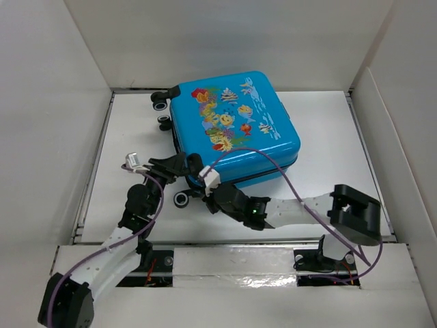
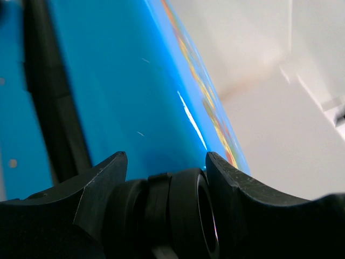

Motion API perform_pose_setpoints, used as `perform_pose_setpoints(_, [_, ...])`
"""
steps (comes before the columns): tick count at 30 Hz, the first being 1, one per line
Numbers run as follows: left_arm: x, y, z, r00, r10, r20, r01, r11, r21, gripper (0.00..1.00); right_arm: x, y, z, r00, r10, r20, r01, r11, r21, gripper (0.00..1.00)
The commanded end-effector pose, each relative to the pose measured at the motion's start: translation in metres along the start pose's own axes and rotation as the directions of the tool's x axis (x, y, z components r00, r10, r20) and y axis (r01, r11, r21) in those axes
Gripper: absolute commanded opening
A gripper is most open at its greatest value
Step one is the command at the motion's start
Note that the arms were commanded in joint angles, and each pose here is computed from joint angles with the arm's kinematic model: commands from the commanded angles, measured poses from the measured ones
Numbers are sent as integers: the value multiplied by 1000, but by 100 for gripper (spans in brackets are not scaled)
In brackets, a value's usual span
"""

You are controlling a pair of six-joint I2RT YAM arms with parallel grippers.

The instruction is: Pack the luggage

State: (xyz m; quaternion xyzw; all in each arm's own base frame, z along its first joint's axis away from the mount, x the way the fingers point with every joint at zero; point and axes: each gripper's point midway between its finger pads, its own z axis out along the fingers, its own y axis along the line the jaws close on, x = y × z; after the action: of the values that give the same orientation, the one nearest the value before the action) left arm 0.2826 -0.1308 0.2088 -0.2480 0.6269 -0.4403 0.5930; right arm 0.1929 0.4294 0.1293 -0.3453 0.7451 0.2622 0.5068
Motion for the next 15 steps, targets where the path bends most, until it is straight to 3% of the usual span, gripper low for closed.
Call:
perform_pose_setpoints(1, [79,-25,-10,945,170,-279,-141,983,120,0,-91,84,-73,948,167,272,-57,926,-373,0])
perform_pose_setpoints(2, [84,-19,-5,948,176,-265,-162,984,74,0,-89,74,-79,945,181,273,-73,929,-363,0])
perform_pose_setpoints(7, [114,-69,5,948,99,-303,-50,985,166,0,-75,22,-113,945,201,260,-137,960,-244,0])
perform_pose_setpoints(9, [139,-77,12,928,120,-353,-61,983,172,0,-72,8,-128,947,198,252,-149,968,-202,0])
perform_pose_setpoints(10, [147,-112,17,924,140,-356,-56,970,237,0,-63,-1,-130,951,197,240,-157,972,-175,0])
perform_pose_setpoints(11, [162,-112,22,911,170,-376,-86,969,230,0,-64,-7,-137,945,206,254,-168,972,-163,0])
perform_pose_setpoints(13, [166,-140,31,913,183,-365,-84,959,272,0,-61,-12,-139,936,236,262,-199,967,-162,0])
perform_pose_setpoints(15, [176,-137,34,903,199,-382,-104,961,255,0,-62,2,-139,918,286,276,-221,944,-247,0])
